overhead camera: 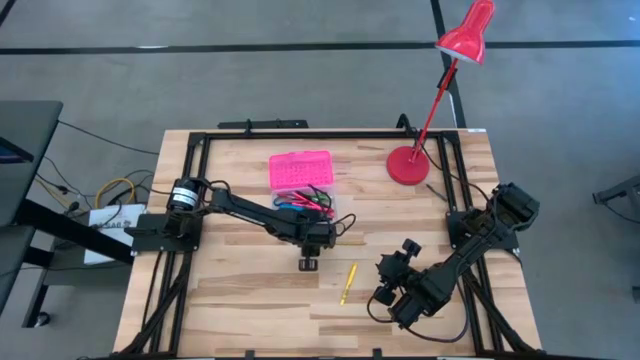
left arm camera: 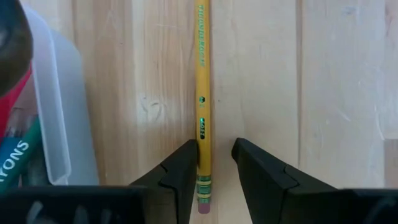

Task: Pick & place school supplies into a supply box
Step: Put the yellow pencil into the pink supply box

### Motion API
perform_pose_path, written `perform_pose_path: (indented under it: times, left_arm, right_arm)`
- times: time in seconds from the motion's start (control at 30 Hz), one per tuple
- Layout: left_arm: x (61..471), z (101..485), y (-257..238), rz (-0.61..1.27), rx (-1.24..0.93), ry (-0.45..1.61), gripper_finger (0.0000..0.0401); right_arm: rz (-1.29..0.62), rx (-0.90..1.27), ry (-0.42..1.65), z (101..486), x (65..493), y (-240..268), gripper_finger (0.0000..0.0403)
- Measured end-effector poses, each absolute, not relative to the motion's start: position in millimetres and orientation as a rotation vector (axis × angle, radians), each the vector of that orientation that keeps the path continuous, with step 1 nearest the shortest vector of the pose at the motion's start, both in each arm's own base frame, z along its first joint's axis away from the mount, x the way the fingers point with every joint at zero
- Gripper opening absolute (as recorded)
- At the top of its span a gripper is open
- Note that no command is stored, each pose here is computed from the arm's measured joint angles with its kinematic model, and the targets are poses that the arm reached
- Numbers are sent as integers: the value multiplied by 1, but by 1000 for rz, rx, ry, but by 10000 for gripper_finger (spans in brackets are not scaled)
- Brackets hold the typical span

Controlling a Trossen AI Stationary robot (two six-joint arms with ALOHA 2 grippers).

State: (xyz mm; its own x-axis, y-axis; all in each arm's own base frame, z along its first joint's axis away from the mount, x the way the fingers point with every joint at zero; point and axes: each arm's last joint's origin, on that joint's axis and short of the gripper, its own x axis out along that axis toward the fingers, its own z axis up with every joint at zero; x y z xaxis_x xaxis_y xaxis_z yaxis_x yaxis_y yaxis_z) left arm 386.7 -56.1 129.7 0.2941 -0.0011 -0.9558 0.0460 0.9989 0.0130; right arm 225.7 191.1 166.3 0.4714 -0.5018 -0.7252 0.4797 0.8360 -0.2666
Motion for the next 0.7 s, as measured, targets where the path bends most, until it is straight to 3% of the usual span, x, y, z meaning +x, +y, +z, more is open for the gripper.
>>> perform_pose_path:
  times: [0.7]
  left_arm:
    - [398,139,-60,-85,142,1201,109]
  right_arm:
    - [-601,-28,897,166,226,191,127]
